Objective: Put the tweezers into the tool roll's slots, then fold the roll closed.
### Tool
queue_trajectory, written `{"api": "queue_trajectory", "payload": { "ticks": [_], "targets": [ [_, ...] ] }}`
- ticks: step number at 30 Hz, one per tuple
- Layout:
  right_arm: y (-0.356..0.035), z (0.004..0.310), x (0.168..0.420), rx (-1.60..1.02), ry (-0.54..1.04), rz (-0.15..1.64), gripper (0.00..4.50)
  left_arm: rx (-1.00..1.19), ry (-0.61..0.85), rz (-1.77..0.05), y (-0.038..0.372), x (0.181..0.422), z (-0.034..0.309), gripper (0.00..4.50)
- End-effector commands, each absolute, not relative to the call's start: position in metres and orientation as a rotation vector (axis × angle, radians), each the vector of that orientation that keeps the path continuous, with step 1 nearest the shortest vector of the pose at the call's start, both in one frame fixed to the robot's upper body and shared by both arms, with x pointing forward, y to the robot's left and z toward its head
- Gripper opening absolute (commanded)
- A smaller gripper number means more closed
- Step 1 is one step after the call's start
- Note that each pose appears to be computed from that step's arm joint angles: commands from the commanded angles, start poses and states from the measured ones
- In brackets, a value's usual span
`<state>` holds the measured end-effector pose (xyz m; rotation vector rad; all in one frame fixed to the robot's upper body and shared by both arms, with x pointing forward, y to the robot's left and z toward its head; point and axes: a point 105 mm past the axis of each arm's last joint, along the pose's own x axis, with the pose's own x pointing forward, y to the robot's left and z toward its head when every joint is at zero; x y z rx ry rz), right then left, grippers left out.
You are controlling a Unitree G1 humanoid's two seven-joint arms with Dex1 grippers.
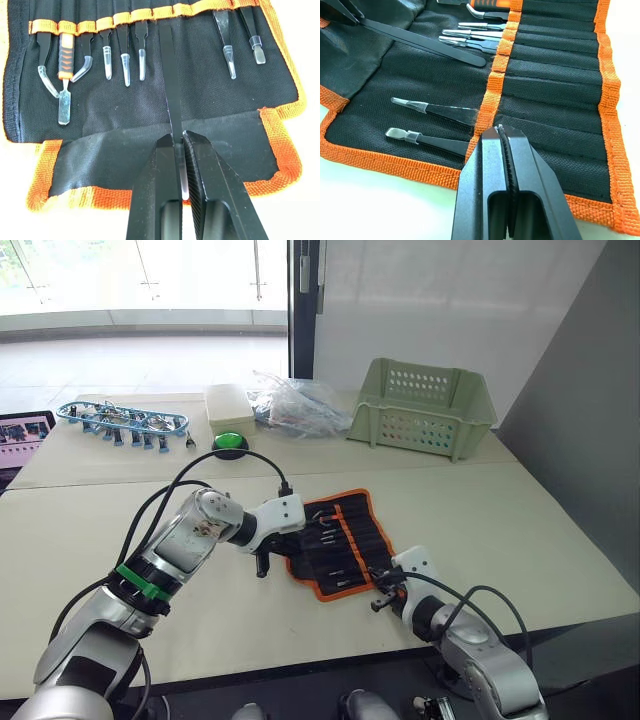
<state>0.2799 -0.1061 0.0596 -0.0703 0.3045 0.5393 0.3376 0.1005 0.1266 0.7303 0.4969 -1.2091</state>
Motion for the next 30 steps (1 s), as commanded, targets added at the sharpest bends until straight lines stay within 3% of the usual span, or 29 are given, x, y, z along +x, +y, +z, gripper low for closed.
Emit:
{"api": "queue_trajectory", "payload": {
  "ticks": [1, 30],
  "targets": [
    [-0.105, 0.022, 0.266, -0.065, 0.466, 0.545, 0.00, 0.751, 0.456, -1.199, 0.100, 0.340, 0.140, 0.04],
    [-0.101, 0.021, 0.264, -0.045, 0.466, 0.529, 0.00, 0.901, 0.560, -1.232, 0.083, 0.348, 0.136, 0.04]
  ]
}}
